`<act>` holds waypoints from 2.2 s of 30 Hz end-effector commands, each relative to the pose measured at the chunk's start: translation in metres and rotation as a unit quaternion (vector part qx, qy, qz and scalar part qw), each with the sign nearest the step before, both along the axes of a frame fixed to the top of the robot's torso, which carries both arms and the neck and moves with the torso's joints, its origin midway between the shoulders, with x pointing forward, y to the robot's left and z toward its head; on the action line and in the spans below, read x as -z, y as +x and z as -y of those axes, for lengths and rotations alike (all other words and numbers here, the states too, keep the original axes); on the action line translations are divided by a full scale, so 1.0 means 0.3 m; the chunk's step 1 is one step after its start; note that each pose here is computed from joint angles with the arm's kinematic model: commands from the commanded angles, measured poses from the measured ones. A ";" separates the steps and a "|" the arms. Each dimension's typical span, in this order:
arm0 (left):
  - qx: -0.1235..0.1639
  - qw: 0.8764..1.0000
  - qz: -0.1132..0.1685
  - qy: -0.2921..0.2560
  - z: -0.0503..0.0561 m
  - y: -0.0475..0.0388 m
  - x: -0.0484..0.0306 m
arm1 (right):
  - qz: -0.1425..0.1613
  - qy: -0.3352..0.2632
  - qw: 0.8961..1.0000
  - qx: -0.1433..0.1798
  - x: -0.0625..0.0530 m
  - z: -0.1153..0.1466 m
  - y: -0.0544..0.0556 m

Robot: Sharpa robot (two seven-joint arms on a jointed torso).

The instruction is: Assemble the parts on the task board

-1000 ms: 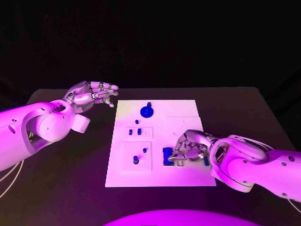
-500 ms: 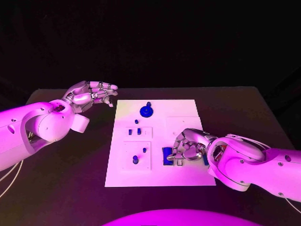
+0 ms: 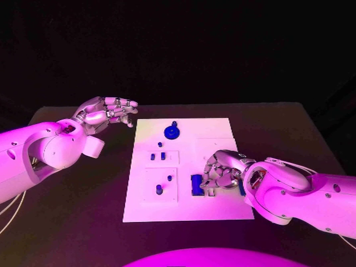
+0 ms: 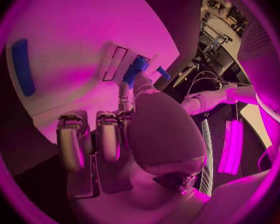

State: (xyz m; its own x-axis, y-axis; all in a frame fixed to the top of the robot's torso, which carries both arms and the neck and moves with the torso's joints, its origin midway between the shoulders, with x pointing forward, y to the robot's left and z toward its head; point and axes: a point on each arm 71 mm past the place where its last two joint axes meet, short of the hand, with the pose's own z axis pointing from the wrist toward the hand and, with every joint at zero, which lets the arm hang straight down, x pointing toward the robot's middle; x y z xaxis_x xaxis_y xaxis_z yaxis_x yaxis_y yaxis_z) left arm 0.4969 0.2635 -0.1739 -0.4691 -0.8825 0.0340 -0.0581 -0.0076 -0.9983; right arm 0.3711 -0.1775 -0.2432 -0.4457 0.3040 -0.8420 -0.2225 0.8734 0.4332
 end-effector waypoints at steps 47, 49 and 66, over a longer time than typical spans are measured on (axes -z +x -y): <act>0.006 1.000 0.004 -0.008 0.016 -0.004 -0.004 | 0.009 -0.062 0.993 0.099 -0.072 0.361 -0.033; 0.006 1.000 0.004 -0.008 0.016 -0.004 -0.004 | 0.007 -0.069 0.993 0.100 -0.063 0.367 -0.039; 0.005 1.000 0.003 -0.008 0.008 -0.005 -0.003 | -0.010 -0.090 0.991 0.097 0.016 0.353 -0.066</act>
State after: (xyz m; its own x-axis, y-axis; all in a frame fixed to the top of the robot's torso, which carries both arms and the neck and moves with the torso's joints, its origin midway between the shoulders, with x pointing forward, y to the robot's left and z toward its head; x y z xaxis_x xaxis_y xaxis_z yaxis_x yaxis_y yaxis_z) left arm 0.4957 0.2626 -0.1738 -0.4715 -0.8811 0.0356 -0.0574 -0.0096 -0.9983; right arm 0.3521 -0.2842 -0.2462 -0.4035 0.2624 -0.8766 -0.0249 0.9545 0.2972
